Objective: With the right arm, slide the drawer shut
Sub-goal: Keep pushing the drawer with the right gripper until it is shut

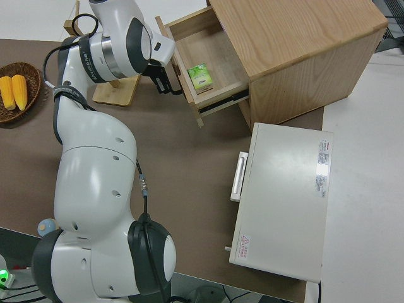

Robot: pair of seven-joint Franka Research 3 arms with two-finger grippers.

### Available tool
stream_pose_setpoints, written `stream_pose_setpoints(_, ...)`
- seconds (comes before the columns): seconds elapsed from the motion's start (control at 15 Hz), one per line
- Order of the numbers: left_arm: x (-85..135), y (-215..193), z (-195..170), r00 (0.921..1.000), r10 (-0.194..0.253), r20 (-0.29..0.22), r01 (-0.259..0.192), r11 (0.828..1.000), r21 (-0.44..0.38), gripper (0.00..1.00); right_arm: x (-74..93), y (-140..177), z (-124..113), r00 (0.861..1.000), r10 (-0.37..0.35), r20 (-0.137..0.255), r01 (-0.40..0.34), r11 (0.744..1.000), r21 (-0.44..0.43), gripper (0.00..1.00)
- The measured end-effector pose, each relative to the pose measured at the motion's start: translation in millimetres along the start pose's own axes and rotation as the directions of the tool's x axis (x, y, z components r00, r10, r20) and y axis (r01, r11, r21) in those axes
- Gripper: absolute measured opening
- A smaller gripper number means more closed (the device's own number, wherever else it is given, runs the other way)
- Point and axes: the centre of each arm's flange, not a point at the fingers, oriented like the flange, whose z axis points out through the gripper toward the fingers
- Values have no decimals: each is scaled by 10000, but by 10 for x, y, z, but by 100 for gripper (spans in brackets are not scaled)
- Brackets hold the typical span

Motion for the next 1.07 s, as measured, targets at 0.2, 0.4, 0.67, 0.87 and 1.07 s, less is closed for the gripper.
stream_pose_setpoints(0.2,0,0,0,10000,0,0,0,10000,0,100,278,89,-6,10000,-35,-48,35,10000,67,1)
stream_pose_setpoints(0.4,0,0,0,10000,0,0,0,10000,0,100,437,135,-54,9998,34,-207,-31,9999,147,1)
stream_pose_setpoints(0.67,0,0,0,10000,0,0,0,10000,0,100,840,275,-12,9997,10,-262,-3,9997,263,1)
stream_pose_setpoints(0.87,0,0,0,10000,0,0,0,10000,0,100,1111,346,57,9989,249,-408,-225,9980,586,1)
stream_pose_setpoints(1.07,0,0,0,10000,0,0,0,10000,0,100,1215,379,57,9980,377,-505,-337,9964,775,1)
